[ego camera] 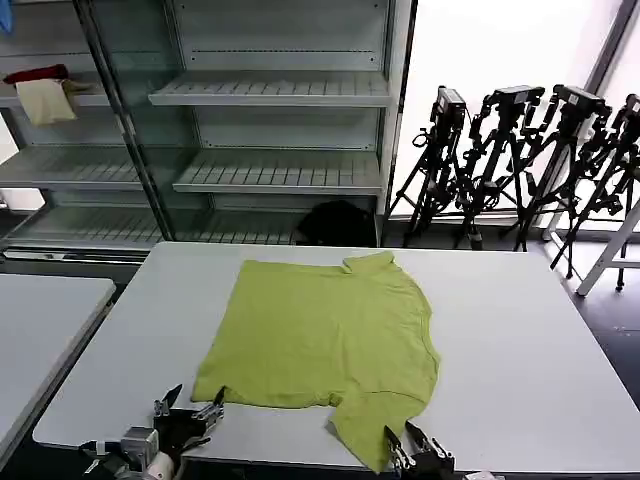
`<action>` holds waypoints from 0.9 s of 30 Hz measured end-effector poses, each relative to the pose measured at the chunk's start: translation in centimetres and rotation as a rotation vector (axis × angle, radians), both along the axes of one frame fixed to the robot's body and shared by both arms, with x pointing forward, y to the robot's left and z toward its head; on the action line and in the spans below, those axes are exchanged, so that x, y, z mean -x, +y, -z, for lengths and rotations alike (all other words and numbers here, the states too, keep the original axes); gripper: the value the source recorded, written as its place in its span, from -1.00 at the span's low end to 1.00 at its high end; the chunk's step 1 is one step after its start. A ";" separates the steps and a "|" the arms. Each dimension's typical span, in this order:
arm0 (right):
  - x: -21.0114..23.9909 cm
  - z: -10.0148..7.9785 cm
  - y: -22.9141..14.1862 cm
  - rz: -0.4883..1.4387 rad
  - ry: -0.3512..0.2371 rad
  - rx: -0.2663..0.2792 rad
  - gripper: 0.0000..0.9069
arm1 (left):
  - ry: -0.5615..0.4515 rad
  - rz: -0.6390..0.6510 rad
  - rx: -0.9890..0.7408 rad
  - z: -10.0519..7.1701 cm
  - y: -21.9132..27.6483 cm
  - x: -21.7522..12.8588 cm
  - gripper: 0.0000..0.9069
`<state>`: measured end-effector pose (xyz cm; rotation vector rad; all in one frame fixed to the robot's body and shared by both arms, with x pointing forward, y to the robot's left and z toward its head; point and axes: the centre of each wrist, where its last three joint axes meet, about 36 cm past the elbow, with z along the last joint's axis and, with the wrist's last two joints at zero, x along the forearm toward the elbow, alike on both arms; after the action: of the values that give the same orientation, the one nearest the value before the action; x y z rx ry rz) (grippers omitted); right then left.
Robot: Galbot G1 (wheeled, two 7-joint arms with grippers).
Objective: Fold and organize the clothes.
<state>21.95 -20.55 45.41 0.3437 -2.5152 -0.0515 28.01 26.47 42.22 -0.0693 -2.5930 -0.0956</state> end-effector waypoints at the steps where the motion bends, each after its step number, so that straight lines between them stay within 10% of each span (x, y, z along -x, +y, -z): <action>1: 0.0 0.0 0.0 0.001 -0.001 0.000 -1.00 | 0.001 0.002 0.000 0.0 0.0 0.1 -0.98; 27: -4.1 -1.7 -1.3 0.096 -0.132 -0.030 -1.00 | -0.076 -0.006 0.047 -2.5 -0.2 -1.5 -1.00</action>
<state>26.02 -21.85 47.15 0.2449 -2.6630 -0.1076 29.49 26.31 44.69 -0.0768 -2.6716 -0.0362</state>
